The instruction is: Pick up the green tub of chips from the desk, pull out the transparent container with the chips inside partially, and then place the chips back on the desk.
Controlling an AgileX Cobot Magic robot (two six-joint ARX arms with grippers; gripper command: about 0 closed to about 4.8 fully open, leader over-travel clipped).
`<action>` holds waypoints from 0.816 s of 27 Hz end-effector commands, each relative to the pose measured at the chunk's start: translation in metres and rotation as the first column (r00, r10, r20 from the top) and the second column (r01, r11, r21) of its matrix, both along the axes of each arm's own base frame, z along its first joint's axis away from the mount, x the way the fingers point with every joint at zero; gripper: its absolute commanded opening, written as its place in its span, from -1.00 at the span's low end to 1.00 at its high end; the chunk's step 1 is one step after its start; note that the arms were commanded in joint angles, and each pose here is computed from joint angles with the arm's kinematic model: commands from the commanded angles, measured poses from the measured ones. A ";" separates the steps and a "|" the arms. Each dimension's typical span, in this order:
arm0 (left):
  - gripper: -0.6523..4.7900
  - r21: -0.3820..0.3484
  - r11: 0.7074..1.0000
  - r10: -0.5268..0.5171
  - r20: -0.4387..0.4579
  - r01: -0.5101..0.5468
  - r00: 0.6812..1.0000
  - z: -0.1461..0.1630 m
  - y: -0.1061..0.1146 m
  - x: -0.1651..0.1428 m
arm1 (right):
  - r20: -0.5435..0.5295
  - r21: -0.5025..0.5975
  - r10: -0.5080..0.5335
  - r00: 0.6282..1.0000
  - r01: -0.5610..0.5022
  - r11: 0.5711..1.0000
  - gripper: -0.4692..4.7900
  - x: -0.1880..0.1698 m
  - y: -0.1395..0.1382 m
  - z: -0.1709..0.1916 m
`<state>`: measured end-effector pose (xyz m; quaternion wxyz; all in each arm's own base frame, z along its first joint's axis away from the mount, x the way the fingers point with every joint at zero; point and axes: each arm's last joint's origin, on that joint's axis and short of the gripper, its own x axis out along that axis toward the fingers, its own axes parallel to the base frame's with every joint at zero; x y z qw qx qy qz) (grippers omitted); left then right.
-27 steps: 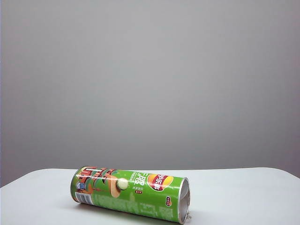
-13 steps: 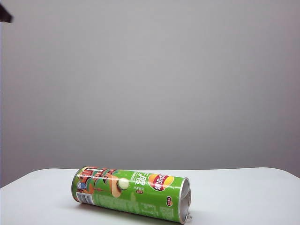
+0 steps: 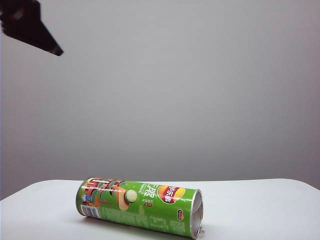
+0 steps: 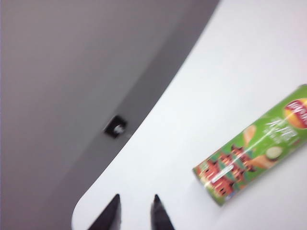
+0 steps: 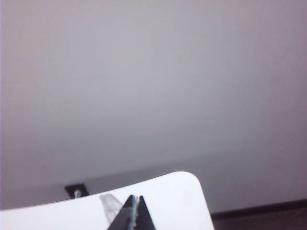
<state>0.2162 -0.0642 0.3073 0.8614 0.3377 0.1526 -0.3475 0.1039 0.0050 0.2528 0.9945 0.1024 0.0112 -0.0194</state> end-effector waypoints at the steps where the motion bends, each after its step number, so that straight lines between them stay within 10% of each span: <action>1: -0.45 0.058 0.995 -0.076 -0.030 0.077 0.997 -0.001 -0.004 0.013 | -0.064 -0.051 0.112 0.992 -0.115 0.992 -0.86 0.011 0.004 0.018; 5: -0.45 0.151 0.977 -0.141 -0.057 0.148 0.988 -0.002 -0.008 0.028 | -0.205 -0.086 0.287 0.936 -0.309 0.947 -0.86 0.035 0.011 0.034; 13: -0.47 0.209 0.938 -0.241 -0.185 0.277 0.953 -0.018 -0.016 0.053 | -0.534 0.125 0.527 0.661 -0.555 0.822 -0.86 0.087 0.023 0.031; 22: -0.07 0.333 0.766 -0.479 -0.275 0.550 0.833 -0.072 -0.037 0.078 | -0.625 0.139 0.568 0.536 -0.639 0.756 -0.86 0.101 0.026 0.013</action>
